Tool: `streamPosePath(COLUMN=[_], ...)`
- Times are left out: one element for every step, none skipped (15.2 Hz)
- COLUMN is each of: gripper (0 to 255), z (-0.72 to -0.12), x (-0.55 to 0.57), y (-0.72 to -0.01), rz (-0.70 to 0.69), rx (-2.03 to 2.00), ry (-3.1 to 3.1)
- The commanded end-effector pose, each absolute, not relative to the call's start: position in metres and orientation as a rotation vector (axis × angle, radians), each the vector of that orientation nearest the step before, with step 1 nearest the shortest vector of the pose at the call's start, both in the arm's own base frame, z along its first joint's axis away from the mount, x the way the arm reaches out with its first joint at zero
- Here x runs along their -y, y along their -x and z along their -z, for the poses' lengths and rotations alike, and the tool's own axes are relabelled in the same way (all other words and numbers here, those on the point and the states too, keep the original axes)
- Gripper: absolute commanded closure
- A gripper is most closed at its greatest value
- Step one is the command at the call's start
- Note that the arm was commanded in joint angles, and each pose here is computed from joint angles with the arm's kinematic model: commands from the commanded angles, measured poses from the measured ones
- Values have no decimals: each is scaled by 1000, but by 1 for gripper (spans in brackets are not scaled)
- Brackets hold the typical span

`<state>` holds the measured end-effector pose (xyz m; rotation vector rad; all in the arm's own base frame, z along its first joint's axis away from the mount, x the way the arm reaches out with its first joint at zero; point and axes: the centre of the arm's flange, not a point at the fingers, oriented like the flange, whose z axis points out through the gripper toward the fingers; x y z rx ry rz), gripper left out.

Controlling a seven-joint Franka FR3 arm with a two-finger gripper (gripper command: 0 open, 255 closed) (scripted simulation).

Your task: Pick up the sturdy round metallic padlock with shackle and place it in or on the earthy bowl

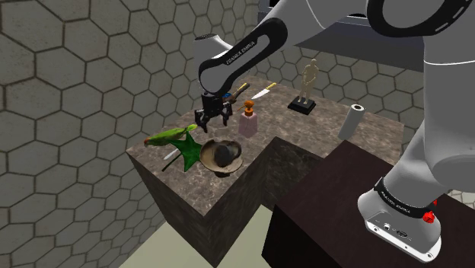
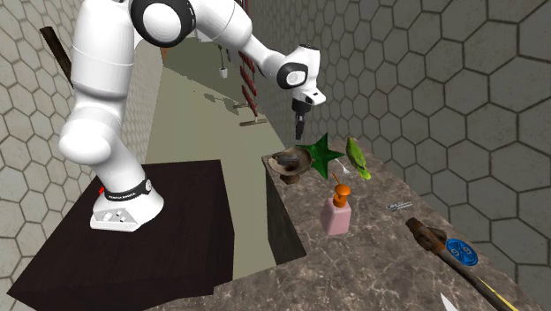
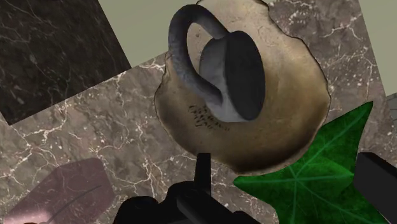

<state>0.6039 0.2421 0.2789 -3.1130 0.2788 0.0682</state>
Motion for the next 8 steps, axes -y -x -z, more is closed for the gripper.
streamPosePath(gripper=[0, 0, 0, 0, 0, 0, 0, 0], z=[-279, -279, -292, -305, -318, -329, -329, -329], x=[-242, -242, -242, -242, -241, -241, -241, -241], y=[-604, -604, -604, -605, -606, -606, -606, -606], rz=[-68, -68, -68, -68, -68, -68, -68, -68], rx=[-279, -279, -279, -279, -279, -279, -279, -279], ry=[3113, 3113, 3113, 3113, 3113, 3113, 3113, 3113])
